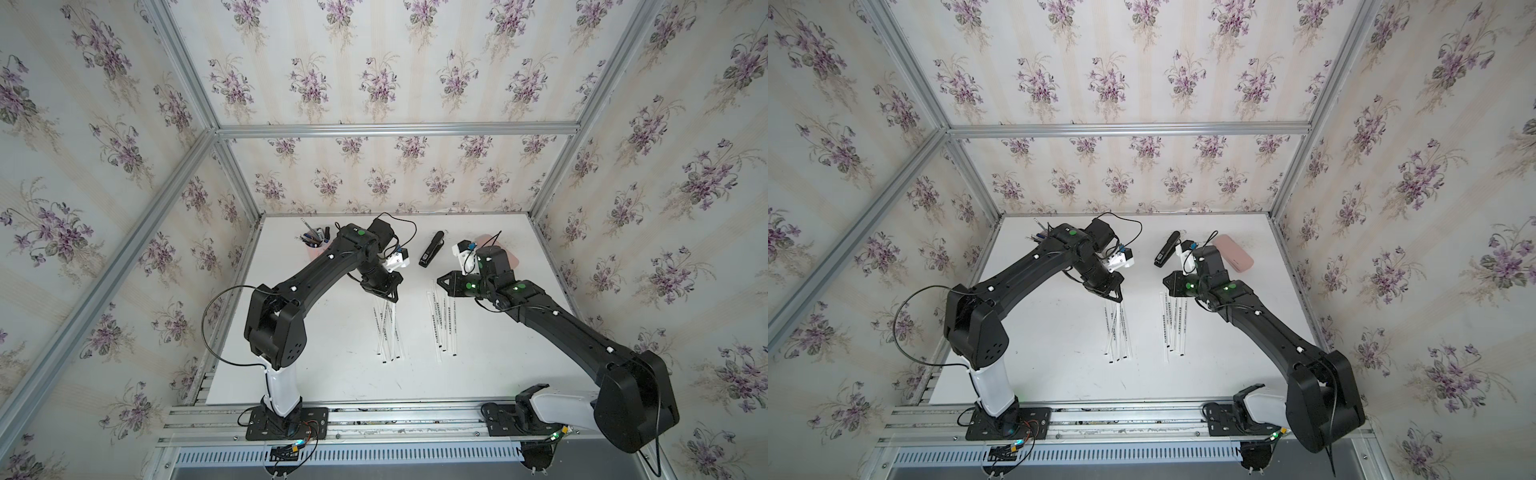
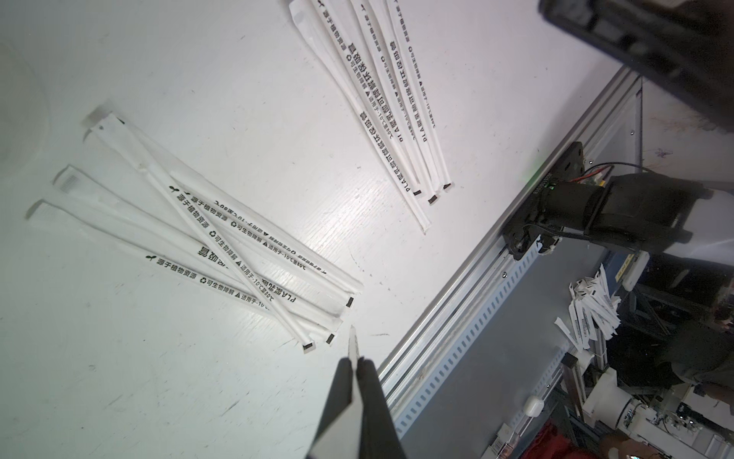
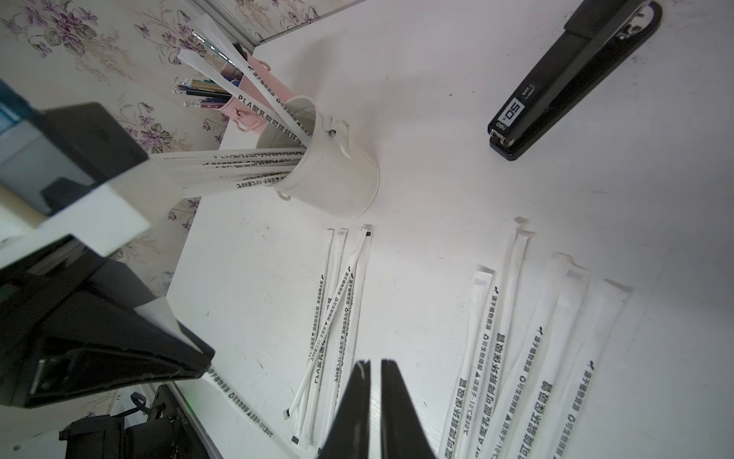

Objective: Take the straws out of the storage container
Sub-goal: Place the straw at the center of the board.

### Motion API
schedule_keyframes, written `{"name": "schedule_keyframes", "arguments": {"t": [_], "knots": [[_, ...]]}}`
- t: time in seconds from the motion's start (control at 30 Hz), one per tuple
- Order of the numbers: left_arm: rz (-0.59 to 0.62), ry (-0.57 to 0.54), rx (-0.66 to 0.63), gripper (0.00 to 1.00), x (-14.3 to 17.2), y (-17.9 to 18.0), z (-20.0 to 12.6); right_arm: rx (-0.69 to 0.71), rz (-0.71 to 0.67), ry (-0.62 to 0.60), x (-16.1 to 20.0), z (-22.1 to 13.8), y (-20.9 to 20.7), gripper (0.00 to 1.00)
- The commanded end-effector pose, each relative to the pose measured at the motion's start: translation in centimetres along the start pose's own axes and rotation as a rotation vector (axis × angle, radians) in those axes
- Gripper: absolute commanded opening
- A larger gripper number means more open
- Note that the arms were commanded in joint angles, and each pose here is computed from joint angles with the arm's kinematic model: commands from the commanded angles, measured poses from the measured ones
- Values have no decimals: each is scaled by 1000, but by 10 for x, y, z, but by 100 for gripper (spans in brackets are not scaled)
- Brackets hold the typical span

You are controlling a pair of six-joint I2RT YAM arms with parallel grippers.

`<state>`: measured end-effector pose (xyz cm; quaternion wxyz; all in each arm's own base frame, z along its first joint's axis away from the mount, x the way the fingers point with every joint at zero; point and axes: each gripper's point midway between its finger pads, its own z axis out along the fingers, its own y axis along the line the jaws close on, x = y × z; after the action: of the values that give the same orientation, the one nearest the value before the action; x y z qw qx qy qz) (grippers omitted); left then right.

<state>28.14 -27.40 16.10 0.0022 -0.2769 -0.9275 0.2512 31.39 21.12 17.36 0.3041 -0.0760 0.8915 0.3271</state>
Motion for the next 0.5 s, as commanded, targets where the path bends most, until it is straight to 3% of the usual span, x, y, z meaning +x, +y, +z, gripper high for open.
{"name": "schedule_keyframes", "arguments": {"t": [0.0, 0.33, 0.47], "knots": [[2, 13, -36, 5, -1, 10, 7, -4, -9, -12, -3, 2, 1, 12], [-4, 3, -56, 9, -4, 20, 12, -10, 7, -7, -3, 6, 0, 12], [-10, -16, -68, 17, -4, 24, 9, -11, 11, -2, -4, 6, 1, 12]]}}
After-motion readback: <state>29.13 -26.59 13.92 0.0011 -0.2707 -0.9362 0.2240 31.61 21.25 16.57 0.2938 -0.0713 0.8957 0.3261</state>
